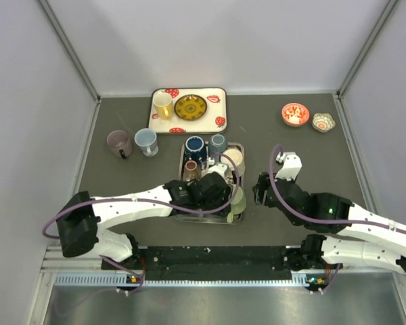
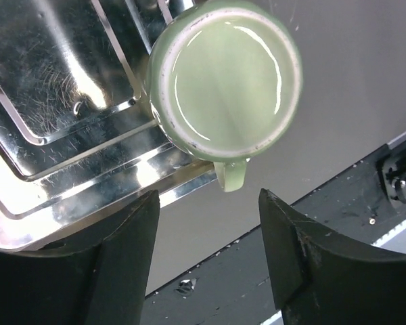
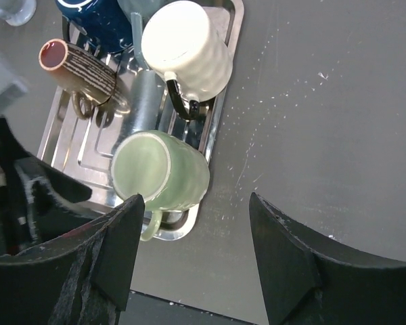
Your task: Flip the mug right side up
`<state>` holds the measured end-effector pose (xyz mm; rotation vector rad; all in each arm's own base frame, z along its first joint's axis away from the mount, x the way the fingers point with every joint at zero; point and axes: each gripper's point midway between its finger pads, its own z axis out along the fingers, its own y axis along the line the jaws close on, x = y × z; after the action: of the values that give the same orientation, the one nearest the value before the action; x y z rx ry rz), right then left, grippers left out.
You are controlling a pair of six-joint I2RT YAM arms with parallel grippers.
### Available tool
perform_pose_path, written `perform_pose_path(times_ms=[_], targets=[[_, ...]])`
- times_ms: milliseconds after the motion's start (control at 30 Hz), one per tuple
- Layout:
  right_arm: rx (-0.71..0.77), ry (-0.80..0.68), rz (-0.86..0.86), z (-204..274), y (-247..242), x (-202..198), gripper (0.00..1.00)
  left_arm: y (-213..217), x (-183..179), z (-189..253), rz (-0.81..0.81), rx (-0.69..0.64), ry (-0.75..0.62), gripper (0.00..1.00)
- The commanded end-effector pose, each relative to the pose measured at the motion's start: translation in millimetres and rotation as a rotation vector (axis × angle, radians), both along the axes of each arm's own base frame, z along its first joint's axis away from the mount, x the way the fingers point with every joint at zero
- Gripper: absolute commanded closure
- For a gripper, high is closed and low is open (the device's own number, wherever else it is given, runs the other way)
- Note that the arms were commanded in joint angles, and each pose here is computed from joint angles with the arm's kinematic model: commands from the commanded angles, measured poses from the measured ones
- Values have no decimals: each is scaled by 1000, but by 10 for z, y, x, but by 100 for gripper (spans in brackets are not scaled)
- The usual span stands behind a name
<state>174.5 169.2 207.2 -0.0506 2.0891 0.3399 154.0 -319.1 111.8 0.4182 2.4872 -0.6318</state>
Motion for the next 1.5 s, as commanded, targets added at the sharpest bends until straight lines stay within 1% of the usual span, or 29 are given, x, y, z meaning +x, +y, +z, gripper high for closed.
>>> perform_pose_path(times_ms=[0,67,333,500,800,967,1033,1333,1433,1467], targets=[[3,9,0,-5,-19,-6,36,-111,62,-28,-8,27,-6,35],[11,11,2,-11,-23,-15,36,-126,67,-105,-9,43,3,34],[19,21,0,-94,-55,-43,36,-276,106,-115,-37,41,5,32],[21,28,2,-115,-57,-55,36,-383,122,-101,-59,33,9,36],[16,26,3,-119,-64,-53,36,-342,111,-224,-60,64,23,45],[9,31,4,-146,-62,-55,36,-352,105,-246,-70,73,25,54],[13,32,5,-146,-56,-58,36,-364,96,-262,-74,74,32,56],[13,36,6,-156,-55,-63,36,-360,76,-328,-80,81,44,55],[7,36,3,-166,-61,-57,36,-363,76,-334,-85,83,43,58],[7,39,2,-176,-58,-59,36,-367,76,-327,-87,80,42,63]])
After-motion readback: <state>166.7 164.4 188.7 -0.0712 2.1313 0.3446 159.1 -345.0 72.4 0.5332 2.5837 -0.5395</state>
